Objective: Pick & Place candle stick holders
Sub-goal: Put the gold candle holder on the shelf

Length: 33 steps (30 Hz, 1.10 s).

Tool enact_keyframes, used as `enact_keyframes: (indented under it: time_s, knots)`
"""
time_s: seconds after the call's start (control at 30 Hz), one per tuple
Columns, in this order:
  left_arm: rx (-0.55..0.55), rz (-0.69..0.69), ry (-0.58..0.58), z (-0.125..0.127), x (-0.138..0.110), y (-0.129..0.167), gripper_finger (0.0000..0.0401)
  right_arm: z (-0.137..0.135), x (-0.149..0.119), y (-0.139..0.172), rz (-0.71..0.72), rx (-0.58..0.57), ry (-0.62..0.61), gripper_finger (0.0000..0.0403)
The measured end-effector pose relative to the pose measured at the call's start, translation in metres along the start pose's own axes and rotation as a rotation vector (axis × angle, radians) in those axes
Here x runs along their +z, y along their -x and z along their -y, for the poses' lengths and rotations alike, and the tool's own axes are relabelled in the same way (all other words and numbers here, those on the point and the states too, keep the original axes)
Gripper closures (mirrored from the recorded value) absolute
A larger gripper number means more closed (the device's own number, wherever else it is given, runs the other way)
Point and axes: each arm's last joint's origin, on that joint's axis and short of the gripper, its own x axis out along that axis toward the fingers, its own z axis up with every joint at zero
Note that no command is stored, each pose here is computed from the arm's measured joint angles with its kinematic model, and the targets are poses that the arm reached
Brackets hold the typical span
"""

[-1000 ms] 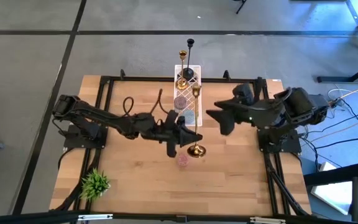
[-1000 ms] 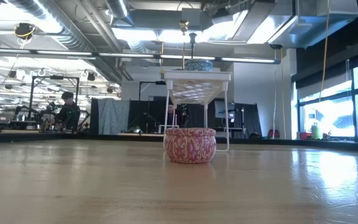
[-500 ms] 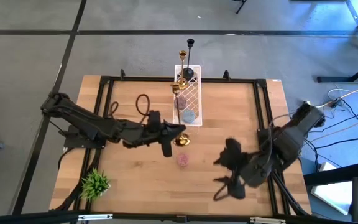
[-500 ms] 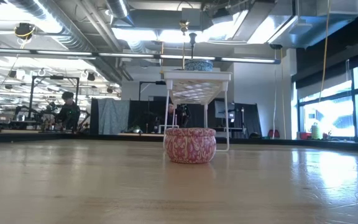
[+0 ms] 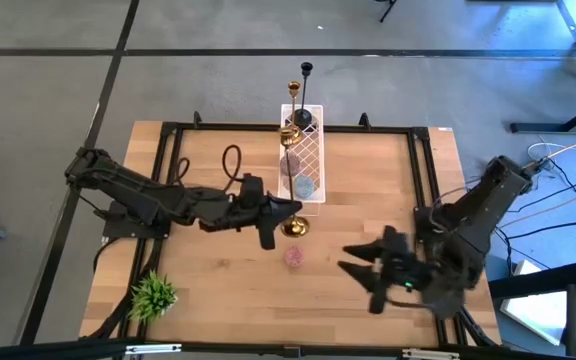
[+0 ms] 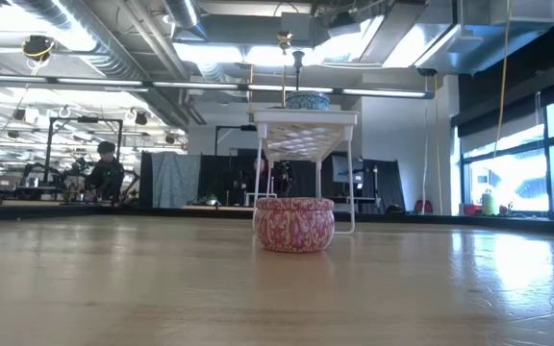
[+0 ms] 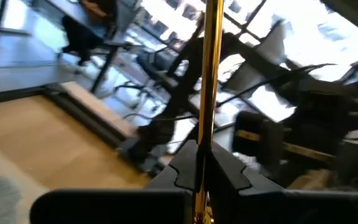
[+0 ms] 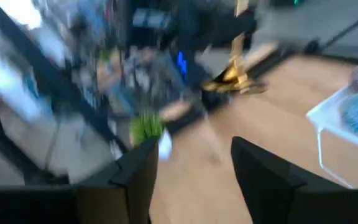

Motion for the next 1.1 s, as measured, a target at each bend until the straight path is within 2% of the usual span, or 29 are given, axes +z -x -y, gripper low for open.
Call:
enact_keyframes:
  time_s: [0.07, 0.13, 0.17, 0.23, 0.37, 0.5, 0.6, 0.77, 0.93, 1.1]
  knots:
    - [-0.019, 0.012, -0.003, 0.002, 0.001, 0.000, 0.0390, 0.005, -0.006, 0.007, 0.095, -0.025, -0.003, 0.0213]
    - [-0.042, 0.020, -0.009, 0.005, 0.002, 0.001, 0.0390, 0.010, -0.008, 0.008, 0.133, -0.048, 0.053, 0.0223]
    - [-0.045, 0.020, -0.016, 0.005, 0.002, 0.001, 0.0390, 0.012, -0.004, 0.006, 0.147, -0.067, 0.072, 0.0226]
    - [-0.065, 0.014, -0.019, 0.006, 0.002, 0.001, 0.0390, 0.016, 0.006, 0.001, 0.165, -0.085, 0.036, 0.0230]
    - [-0.167, -0.020, 0.007, 0.007, 0.001, -0.003, 0.0390, 0.028, 0.042, -0.011, 0.101, 0.014, -0.018, 0.0230]
    - [-0.238, -0.065, 0.026, 0.009, -0.008, -0.010, 0.0390, 0.037, 0.068, -0.025, 0.108, 0.102, 0.073, 0.0229]
    - [-0.267, -0.069, 0.045, 0.010, -0.017, -0.017, 0.0390, 0.046, 0.085, -0.036, 0.102, 0.190, 0.084, 0.0228]
    - [-0.288, -0.056, 0.056, 0.013, -0.028, -0.024, 0.0390, 0.059, 0.100, -0.057, 0.055, 0.321, 0.049, 0.0228]
    - [-0.296, -0.043, 0.053, 0.013, -0.029, -0.026, 0.0390, 0.066, 0.107, -0.066, 0.057, 0.334, 0.035, 0.0228]
    - [-0.296, -0.044, 0.046, 0.012, -0.029, -0.026, 0.0390, 0.067, 0.113, -0.068, 0.061, 0.407, 0.024, 0.0228]
